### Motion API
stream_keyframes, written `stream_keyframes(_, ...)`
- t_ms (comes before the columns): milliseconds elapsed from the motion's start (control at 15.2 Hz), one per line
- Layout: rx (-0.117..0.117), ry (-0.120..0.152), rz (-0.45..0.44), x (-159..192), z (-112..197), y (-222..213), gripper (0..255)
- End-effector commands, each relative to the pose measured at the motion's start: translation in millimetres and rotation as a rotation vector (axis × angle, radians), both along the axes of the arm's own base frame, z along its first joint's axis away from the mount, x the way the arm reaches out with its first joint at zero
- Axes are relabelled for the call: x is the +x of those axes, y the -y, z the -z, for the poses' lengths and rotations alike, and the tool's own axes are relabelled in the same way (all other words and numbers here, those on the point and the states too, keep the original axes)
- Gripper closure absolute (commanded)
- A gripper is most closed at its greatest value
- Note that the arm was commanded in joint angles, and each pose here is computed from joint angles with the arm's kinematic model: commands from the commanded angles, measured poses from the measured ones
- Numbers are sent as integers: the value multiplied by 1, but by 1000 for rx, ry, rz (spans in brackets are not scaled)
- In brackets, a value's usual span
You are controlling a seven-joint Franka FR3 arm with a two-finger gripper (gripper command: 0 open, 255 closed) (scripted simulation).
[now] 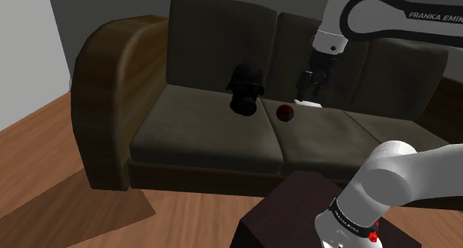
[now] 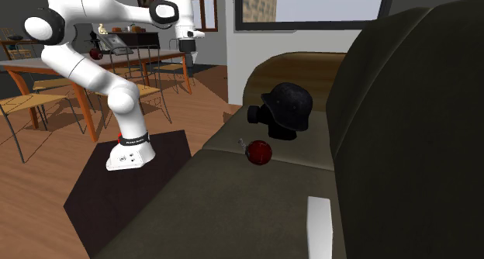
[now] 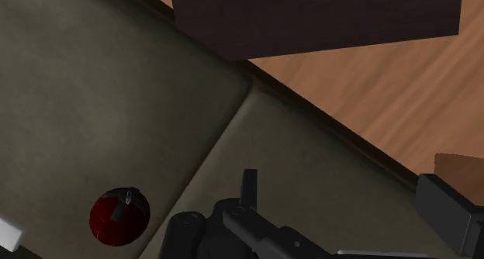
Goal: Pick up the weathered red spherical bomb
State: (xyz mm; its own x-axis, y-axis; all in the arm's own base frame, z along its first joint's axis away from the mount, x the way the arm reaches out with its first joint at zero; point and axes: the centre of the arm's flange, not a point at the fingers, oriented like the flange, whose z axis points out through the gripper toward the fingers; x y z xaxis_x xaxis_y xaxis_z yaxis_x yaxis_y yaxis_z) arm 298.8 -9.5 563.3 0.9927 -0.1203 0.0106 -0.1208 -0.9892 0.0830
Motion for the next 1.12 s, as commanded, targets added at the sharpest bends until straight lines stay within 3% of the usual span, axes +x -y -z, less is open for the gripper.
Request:
stream_keyframes(0,0,0,0,0,0,0,0)
stream_keyframes(1056,67,-130,350,132,104,161,0)
